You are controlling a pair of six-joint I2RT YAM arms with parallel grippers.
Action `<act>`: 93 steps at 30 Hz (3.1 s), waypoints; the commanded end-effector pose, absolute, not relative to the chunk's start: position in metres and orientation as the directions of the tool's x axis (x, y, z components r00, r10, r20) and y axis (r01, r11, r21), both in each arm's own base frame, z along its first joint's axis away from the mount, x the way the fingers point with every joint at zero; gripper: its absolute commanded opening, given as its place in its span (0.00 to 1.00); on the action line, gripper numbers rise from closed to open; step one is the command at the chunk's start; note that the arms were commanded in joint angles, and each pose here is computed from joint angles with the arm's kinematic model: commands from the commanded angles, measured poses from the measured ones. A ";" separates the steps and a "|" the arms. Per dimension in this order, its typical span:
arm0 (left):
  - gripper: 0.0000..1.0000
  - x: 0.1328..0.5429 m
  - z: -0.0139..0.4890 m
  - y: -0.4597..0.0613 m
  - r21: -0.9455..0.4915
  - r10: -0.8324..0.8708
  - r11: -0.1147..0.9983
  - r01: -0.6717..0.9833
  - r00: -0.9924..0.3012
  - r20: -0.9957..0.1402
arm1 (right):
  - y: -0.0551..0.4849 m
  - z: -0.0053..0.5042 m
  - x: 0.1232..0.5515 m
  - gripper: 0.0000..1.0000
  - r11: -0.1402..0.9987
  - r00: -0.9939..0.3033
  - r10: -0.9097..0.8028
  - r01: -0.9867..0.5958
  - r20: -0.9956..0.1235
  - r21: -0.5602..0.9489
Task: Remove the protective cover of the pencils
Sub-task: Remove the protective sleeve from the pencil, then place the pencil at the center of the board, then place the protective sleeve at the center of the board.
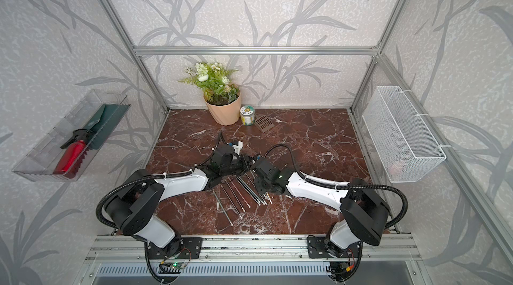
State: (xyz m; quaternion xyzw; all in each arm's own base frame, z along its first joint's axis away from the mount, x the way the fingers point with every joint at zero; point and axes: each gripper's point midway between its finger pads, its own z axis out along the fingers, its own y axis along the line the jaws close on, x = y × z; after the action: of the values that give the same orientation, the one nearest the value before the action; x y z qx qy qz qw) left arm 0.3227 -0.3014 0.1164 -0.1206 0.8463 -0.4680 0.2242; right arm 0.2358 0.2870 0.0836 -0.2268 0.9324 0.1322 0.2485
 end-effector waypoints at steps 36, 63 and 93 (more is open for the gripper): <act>0.00 0.380 0.133 -0.274 -0.825 -0.496 0.564 -0.043 -0.816 -0.296 | 0.224 0.050 0.230 0.00 0.940 -0.844 -0.253 -0.330 -0.472 0.086; 0.00 0.395 0.029 -0.330 -0.702 -0.411 0.684 -0.197 -0.899 -0.149 | 0.226 0.010 0.247 0.18 0.955 -0.925 -0.217 -0.267 -0.312 0.127; 0.20 0.385 0.014 -0.309 -0.614 -0.422 0.749 -0.251 -0.895 -0.148 | 0.246 0.013 0.265 0.02 0.948 -0.918 -0.195 -0.267 -0.345 0.173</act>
State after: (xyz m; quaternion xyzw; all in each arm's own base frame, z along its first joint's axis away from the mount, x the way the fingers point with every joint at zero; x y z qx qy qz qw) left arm 0.3941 -0.3233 0.0236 -0.1717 0.9108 -0.3444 0.1497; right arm 0.2613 0.2438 0.0165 -0.1219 0.9721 0.1085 0.1682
